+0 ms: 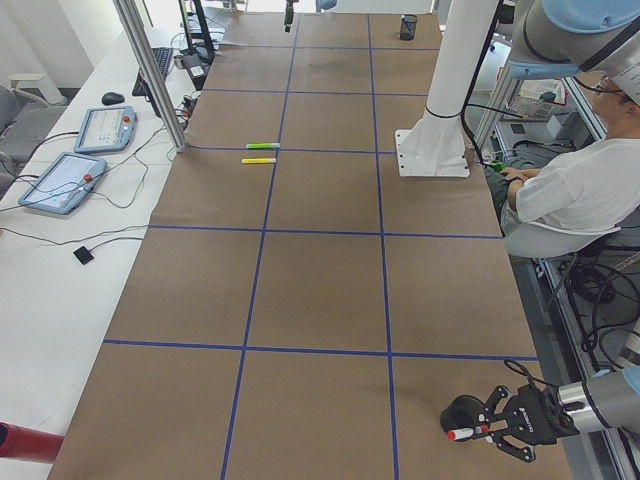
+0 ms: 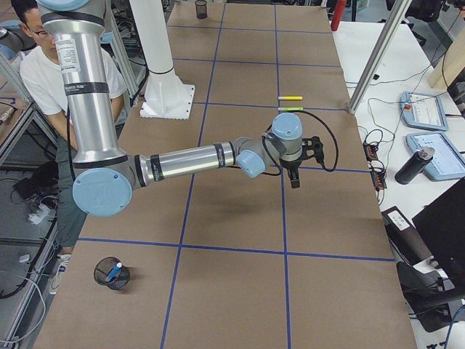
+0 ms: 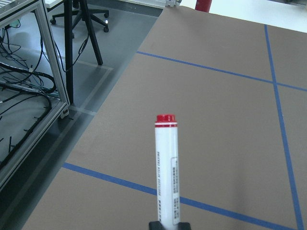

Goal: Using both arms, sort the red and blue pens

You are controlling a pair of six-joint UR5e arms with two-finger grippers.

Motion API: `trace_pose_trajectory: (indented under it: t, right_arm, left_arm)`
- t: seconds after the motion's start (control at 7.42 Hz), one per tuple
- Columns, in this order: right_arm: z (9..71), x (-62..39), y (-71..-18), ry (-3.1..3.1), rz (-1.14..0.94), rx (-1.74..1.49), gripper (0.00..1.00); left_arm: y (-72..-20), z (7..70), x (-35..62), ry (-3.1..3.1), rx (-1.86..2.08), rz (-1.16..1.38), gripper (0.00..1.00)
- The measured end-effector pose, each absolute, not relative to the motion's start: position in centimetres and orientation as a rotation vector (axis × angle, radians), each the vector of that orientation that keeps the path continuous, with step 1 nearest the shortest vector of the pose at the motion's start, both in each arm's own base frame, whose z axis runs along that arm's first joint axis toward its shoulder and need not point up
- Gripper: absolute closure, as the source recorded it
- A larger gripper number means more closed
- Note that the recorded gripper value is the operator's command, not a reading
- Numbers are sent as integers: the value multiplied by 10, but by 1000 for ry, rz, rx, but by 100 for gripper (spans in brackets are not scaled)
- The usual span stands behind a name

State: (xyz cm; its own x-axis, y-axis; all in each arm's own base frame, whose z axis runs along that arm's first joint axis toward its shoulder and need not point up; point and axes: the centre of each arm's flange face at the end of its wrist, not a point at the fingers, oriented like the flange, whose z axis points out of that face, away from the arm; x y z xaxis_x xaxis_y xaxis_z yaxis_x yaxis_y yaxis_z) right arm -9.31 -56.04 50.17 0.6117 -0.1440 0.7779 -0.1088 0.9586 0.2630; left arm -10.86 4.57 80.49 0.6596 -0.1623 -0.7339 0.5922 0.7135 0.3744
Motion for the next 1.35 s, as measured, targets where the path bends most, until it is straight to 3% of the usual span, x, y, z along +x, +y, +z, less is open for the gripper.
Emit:
trace_pose_trajectory:
  t: [0.54, 0.94, 1.08, 1.35]
  right_arm:
    - [504, -93, -559, -915, -21, 298, 0]
    - [505, -93, -559, -915, -21, 296, 0]
    - [506, -93, -558, -915, -21, 295, 0]
    - [506, -93, -558, -915, -20, 294, 0]
  left_arm:
    - [16, 805, -96, 778, 717, -290, 100]
    - [22, 809, -96, 758, 727, -220, 100]
    - [25, 810, -96, 764, 725, -213, 83]
    - [28, 809, -95, 779, 727, -203, 27]
